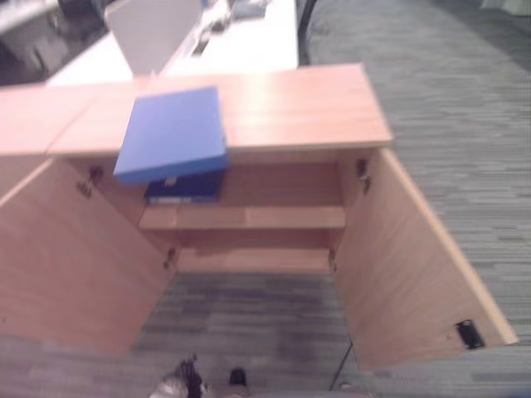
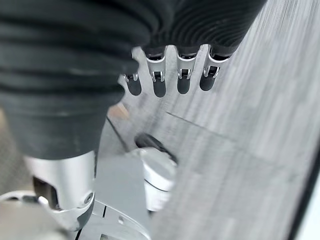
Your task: Put the empty folder in the office cabinet
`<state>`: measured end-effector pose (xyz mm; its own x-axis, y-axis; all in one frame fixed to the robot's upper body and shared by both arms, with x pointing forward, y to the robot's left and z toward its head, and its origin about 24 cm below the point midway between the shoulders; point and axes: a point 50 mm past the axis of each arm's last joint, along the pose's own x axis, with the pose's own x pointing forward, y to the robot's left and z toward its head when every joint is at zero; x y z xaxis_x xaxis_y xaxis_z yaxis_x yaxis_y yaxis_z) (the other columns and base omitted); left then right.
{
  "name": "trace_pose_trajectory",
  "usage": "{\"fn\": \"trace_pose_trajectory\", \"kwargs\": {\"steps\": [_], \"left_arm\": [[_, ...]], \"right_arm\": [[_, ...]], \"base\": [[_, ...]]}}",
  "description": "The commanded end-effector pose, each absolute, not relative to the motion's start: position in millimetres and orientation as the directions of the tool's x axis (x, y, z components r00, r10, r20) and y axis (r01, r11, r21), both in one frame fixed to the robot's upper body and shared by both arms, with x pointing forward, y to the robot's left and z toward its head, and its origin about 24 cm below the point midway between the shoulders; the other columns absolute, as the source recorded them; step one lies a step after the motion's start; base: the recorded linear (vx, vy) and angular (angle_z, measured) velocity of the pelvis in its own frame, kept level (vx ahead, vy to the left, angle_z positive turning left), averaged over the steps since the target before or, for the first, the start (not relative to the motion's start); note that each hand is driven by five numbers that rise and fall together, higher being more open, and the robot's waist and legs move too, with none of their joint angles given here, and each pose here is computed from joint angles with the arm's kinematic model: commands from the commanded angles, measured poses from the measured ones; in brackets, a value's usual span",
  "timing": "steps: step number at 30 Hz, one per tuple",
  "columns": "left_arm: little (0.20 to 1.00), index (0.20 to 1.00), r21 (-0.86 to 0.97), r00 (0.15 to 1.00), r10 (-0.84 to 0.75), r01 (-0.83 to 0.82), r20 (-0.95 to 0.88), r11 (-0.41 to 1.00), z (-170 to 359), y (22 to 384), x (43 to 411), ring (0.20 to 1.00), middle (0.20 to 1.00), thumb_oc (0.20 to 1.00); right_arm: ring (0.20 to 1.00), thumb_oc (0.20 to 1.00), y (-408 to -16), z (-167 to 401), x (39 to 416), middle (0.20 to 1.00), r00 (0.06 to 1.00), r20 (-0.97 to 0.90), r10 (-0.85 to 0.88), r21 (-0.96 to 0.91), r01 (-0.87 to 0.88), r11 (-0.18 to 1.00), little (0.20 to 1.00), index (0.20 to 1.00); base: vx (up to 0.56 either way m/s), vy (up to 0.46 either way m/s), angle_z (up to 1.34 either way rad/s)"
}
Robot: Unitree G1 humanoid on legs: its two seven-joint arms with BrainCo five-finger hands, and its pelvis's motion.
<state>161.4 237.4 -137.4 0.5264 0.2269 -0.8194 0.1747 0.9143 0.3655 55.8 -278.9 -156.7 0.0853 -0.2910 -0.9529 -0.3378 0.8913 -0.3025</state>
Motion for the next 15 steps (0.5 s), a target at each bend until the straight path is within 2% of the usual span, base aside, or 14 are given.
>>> {"fn": "trace_pose_trajectory", "kwargs": {"steps": [1,3,5,6,7,10,12,15], "left_arm": [[1.0,1.0,0.35,0.55,0.23,0.122,-0.803,0.929,-132,247,164,1.0,1.0,1.0],[1.0,1.0,0.349,0.546,0.229,0.126,-0.806,0.929,-132,249,163,1.0,1.0,1.0],[1.0,1.0,0.364,0.49,0.251,0.151,-0.835,0.919,-137,257,147,1.0,1.0,1.0],[1.0,1.0,0.365,0.49,0.251,0.151,-0.835,0.919,-137,258,147,1.0,1.0,1.0],[1.0,1.0,0.368,0.436,0.274,0.147,-0.857,0.918,-141,264,131,1.0,1.0,1.0],[1.0,1.0,0.368,0.394,0.289,0.142,-0.873,0.919,-145,267,118,1.0,1.0,1.0],[1.0,1.0,0.36,0.353,0.287,0.159,-0.89,0.919,-150,266,105,1.0,1.0,1.0],[1.0,1.0,0.354,0.341,0.283,0.165,-0.896,0.92,-151,265,102,1.0,1.0,1.0]], "right_arm": [[1.0,1.0,-299,-148,55,1.0,-0.007,-0.935,-0.355,-0.322,-0.404,0.856,1.0,1.0],[1.0,1.0,-299,-148,58,1.0,-0.003,-0.935,-0.354,-0.322,-0.412,0.852,1.0,1.0],[1.0,1.0,-294,-149,63,1.0,0.01,-0.942,-0.336,-0.306,-0.436,0.846,1.0,1.0],[1.0,1.0,-294,-149,63,1.0,0.01,-0.942,-0.335,-0.306,-0.437,0.846,1.0,1.0],[1.0,1.0,-289,-151,59,1.0,0.001,-0.949,-0.315,-0.282,-0.45,0.847,1.0,1.0],[1.0,1.0,-282,-154,59,1.0,0.005,-0.956,-0.293,-0.262,-0.462,0.847,1.0,1.0],[1.0,1.0,-271,-158,65,1.0,0.04,-0.962,-0.27,-0.256,-0.48,0.839,1.0,1.0],[1.0,1.0,-260,-159,76,1.0,0.077,-0.965,-0.252,-0.253,-0.533,0.807,1.0,1.0]], "base": [[-0.16,0.23,0.01],[-0.14,0.371,-0.77],[-0.05,0.432,-1.29],[-0.05,0.259,-1.02],[-0.03,0.148,-0.87],[0.0,0.19,-0.49],[0.0,0.147,-0.39],[-0.01,0.039,-0.03]]}}
